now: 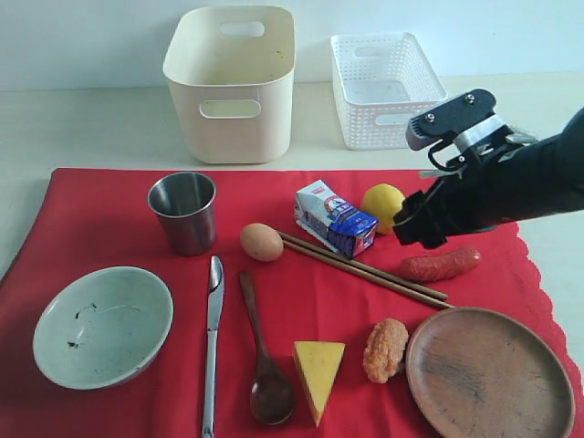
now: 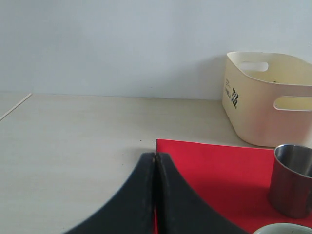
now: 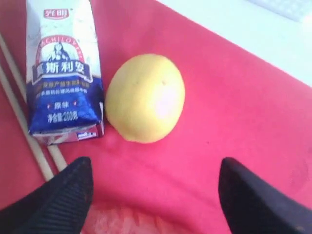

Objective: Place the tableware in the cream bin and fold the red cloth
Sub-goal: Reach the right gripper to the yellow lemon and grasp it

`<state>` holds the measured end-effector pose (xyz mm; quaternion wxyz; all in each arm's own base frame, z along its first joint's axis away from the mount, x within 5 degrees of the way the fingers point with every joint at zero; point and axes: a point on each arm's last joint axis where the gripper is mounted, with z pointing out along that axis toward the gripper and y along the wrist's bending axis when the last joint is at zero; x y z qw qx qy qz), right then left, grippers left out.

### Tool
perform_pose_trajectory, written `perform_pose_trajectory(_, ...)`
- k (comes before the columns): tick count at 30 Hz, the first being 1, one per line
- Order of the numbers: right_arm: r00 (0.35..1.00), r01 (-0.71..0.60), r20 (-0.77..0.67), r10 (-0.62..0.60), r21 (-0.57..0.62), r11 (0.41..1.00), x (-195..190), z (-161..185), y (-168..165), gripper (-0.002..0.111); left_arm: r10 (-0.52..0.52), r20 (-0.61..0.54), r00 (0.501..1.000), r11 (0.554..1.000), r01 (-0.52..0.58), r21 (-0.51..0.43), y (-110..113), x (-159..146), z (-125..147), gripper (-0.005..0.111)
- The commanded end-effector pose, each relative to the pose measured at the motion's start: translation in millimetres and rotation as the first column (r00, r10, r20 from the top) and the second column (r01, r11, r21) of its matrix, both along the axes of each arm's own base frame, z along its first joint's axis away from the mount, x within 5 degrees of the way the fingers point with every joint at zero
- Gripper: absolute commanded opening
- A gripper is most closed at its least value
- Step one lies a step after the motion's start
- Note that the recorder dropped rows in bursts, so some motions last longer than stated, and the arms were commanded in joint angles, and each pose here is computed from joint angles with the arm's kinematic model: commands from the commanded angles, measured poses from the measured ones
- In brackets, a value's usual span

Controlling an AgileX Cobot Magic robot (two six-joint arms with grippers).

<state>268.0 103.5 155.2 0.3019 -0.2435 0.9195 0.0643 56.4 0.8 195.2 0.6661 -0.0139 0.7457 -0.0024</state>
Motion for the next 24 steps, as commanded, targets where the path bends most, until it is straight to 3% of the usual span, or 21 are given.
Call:
perform_pose_trajectory(1, 0.999, -0.001, 0.034, 0.001, -0.004, 1.000, 24.9, -1.5, 8.6, 0.069, -0.006, 0.004, 1.000, 1.000, 0.006, 0.000, -0.3, -0.5, 0.2, 0.002)
perform_pose_trajectory(15, 0.993, 0.113, -0.042, -0.111, 0.053, 0.992, 60.3, -29.7, 21.5, 0.069, -0.006, 0.004, 1.000, 1.000, 0.006, 0.000, -0.3, -0.5, 0.2, 0.002)
perform_pose_trajectory(24, 0.985, 0.154, -0.084, -0.149, 0.061, 0.986, 62.1, -43.1, 22.1, 0.062, -0.006, 0.004, 1.000, 1.000, 0.006, 0.000, -0.3, -0.5, 0.2, 0.002)
